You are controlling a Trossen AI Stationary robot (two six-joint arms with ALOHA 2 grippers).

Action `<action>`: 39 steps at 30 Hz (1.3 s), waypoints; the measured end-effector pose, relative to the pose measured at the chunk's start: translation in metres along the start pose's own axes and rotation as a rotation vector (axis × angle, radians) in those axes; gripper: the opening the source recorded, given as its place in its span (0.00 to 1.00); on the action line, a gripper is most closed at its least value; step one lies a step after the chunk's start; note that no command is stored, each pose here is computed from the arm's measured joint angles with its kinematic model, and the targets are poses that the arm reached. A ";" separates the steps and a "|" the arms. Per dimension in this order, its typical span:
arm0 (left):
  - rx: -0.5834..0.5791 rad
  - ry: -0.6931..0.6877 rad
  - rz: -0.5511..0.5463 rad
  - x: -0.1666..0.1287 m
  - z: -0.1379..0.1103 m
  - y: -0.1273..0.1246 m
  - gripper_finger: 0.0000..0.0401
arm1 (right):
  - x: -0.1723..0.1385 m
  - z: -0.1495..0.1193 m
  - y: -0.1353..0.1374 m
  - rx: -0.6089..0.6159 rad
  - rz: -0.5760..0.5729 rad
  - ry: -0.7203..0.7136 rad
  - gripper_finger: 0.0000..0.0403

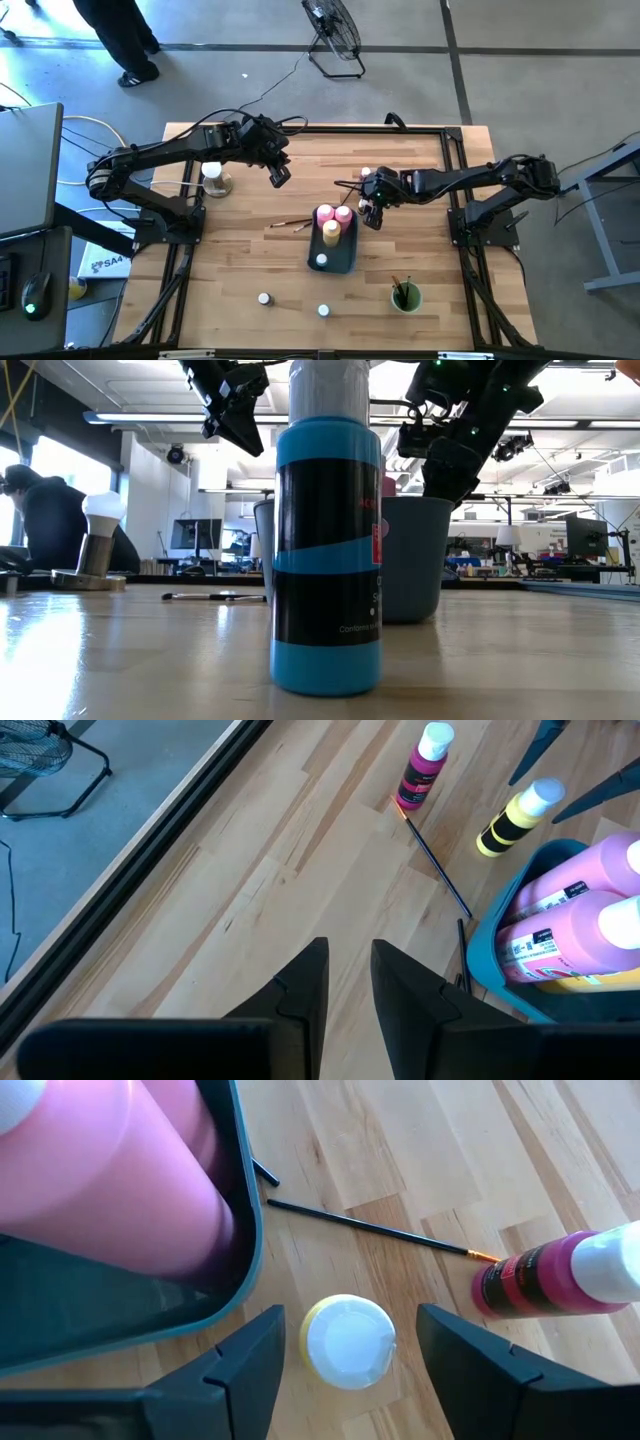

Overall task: Pick & Place Paint Supplies
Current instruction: Put the small yellow and black paint bottle into the blue bin

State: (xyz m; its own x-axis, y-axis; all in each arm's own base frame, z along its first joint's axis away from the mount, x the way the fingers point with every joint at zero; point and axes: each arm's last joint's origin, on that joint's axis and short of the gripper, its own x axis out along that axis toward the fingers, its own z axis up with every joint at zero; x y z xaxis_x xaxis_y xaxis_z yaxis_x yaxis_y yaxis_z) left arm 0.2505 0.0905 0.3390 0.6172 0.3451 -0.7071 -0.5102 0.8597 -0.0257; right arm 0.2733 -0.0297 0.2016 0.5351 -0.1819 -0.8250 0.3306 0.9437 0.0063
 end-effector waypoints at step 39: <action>0.000 0.000 0.000 0.000 0.000 0.000 0.19 | -0.001 0.000 0.000 0.008 0.000 -0.002 0.30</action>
State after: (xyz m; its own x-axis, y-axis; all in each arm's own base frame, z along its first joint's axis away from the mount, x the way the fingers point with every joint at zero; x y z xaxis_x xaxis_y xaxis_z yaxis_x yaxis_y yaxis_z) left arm 0.2505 0.0905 0.3390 0.6173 0.3447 -0.7072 -0.5099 0.8598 -0.0260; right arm 0.2727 -0.0295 0.2027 0.5367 -0.1822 -0.8239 0.3366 0.9416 0.0110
